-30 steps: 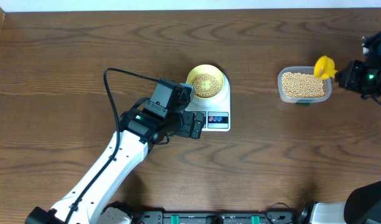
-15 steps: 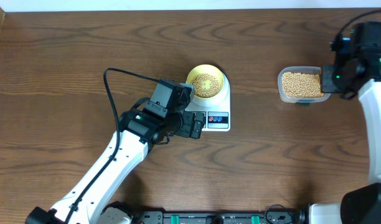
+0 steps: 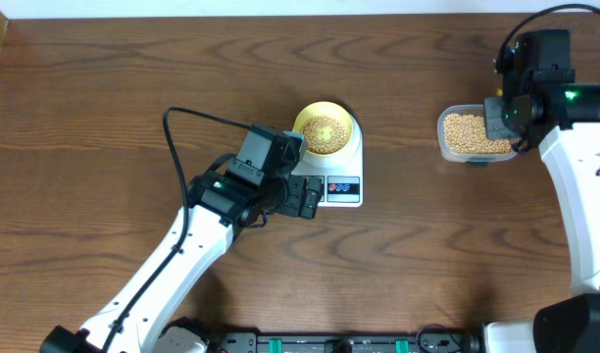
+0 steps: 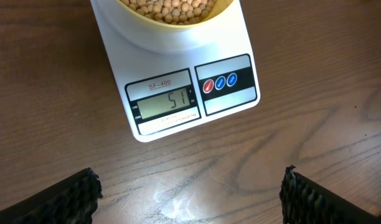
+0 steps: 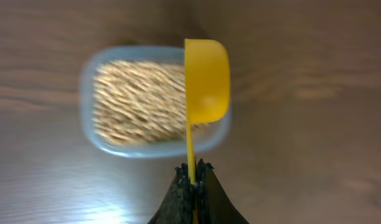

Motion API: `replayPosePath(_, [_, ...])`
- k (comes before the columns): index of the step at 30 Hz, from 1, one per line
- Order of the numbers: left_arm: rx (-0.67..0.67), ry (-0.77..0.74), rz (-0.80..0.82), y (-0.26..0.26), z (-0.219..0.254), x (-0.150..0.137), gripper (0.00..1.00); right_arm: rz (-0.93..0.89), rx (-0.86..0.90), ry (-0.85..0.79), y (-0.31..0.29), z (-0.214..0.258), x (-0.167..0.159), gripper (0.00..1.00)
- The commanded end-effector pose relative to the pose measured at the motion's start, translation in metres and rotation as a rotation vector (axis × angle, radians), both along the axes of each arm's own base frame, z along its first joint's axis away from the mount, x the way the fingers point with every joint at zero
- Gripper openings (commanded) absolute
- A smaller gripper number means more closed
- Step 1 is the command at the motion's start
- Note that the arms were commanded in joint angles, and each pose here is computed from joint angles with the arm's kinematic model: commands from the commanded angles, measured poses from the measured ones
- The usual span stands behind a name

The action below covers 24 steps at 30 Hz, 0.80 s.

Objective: Scoop item into bowl and weigh 50g on scale
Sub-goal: 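Dip the scoop into the chickpea tub to fill it, then carry the filled scoop left over the yellow bowl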

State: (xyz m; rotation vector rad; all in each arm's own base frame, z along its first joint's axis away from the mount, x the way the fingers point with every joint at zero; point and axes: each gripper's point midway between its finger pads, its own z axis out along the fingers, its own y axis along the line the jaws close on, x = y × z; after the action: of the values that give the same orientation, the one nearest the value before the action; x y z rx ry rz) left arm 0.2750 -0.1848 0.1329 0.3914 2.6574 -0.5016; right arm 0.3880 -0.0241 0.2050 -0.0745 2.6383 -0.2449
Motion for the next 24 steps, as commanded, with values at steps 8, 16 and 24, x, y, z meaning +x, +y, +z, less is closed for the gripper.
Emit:
replayPosePath(8, [-0.003,-0.005,-0.006,0.001,0.001,-0.002,0.94,0.333,0.625,-0.312,0.121,0.067,0.054,0.01])
replayPosePath(16, [-0.003,-0.005,-0.006,0.001,0.001,-0.002,0.94,0.52,0.584,-0.322,0.163,0.055,0.061,0.01])
replayPosePath(24, [-0.003,-0.005,-0.006,0.001,0.001,-0.002,0.94,0.674,0.545,-0.256,0.206,0.024,0.056,0.01])
